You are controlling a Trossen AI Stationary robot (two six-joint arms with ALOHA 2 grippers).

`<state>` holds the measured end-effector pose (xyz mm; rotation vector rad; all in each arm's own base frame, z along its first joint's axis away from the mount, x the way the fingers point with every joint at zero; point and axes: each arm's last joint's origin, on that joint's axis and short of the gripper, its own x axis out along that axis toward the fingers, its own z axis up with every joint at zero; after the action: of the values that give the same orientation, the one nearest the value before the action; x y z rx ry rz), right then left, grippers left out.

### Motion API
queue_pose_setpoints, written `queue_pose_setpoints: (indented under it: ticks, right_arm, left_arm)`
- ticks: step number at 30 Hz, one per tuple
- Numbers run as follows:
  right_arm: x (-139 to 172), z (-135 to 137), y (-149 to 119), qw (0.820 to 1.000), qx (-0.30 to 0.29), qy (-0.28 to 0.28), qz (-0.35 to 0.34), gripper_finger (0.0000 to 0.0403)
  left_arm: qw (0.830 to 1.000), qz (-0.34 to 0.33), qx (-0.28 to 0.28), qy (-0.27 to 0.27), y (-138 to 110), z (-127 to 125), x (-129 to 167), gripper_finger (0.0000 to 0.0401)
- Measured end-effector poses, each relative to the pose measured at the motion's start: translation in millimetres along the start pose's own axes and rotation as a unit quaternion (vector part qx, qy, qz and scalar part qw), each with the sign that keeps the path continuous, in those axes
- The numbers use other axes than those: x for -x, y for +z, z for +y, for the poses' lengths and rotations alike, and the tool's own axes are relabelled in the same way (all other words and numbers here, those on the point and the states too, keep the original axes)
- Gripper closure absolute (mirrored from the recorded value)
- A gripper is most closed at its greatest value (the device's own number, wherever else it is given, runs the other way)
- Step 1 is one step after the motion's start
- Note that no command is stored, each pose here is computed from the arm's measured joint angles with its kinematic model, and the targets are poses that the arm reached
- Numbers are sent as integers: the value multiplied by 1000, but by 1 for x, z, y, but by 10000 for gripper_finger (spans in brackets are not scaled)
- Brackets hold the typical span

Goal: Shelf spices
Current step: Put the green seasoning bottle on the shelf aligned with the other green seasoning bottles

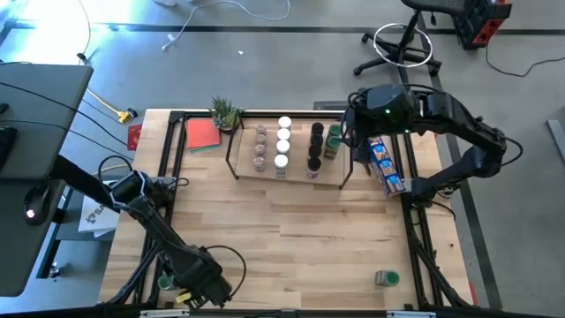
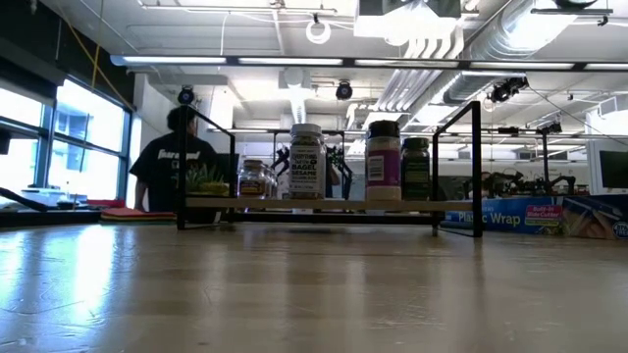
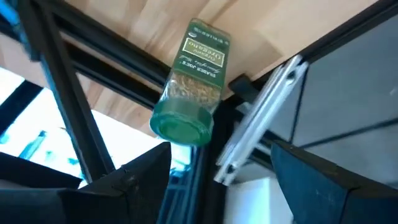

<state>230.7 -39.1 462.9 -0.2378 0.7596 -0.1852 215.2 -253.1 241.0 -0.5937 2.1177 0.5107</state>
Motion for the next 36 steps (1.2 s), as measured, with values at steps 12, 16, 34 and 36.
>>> queue_pose_setpoints:
  ticks: [12, 16, 34, 36]
  right_arm:
    - [7, 0, -2, 999, -51, -1, -5, 151]
    - [6, 0, -2, 998, -65, -2, -5, 151]
    - [6, 0, -2, 996, -94, -2, -4, 151]
    - [6, 0, -2, 996, -94, -2, -4, 151]
  left_arm:
    - [997, 28, -64, 26, 15, 7, -32, 130]
    - [996, 35, -69, 38, 19, 10, -41, 130]
    - [989, 70, -124, 24, 20, 11, -62, 134]
    - [989, 70, -132, 25, 19, 11, -63, 145]
